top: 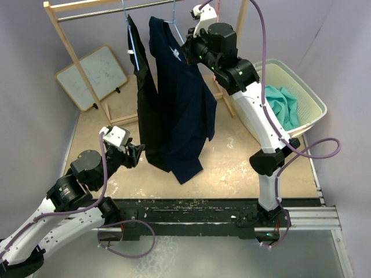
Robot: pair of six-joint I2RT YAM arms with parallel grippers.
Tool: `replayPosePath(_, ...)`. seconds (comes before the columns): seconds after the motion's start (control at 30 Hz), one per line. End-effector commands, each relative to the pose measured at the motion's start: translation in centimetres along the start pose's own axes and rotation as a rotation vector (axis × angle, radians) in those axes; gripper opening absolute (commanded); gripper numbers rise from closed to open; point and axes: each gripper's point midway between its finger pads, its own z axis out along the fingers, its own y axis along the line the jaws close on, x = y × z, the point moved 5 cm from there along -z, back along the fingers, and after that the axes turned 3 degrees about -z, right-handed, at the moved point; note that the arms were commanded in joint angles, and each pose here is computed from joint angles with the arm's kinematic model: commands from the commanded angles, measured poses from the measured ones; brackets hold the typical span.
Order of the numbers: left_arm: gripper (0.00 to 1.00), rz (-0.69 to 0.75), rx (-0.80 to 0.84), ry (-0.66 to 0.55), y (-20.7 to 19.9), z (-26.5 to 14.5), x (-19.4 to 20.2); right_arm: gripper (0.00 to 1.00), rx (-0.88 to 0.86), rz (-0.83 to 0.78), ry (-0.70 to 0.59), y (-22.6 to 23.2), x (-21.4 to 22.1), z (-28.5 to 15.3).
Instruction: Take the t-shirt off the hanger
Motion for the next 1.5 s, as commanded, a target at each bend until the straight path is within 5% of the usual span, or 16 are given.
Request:
replayPosePath(0.0,0.55,-0.010,-0.012,-0.027,0.1,0.1,-0.6,0.00,0.001,0.005,-0.113,0.0,-3.3,-1.3)
replayPosePath(0.57,0.55,-0.010,-0.016,-0.028,0.2,0.0,-0.6,0.00,0.083,-0.019,-0.435,-1.3,-11.1,-5.5)
replayPosePath(0.97,0.58,-0.017,-0.002,-0.062,0.2,-0.6,-1.1,0.00,0.036,0.004,-0.472,-1.0,-12.5,-9.0)
replayPosePath(1.2,0.71,-0.001,0.087,-0.155,-0.5,-1.3,-2.1,0.00,-0.086,0.017,-0.389,-0.1,-9.1,-14.3)
replayPosePath(1.47,1.00,0.000,0.197,-0.363,-1.6,-2.3,-5.0,0.00,-0.239,0.015,-0.213,0.8,-1.5,-21.1)
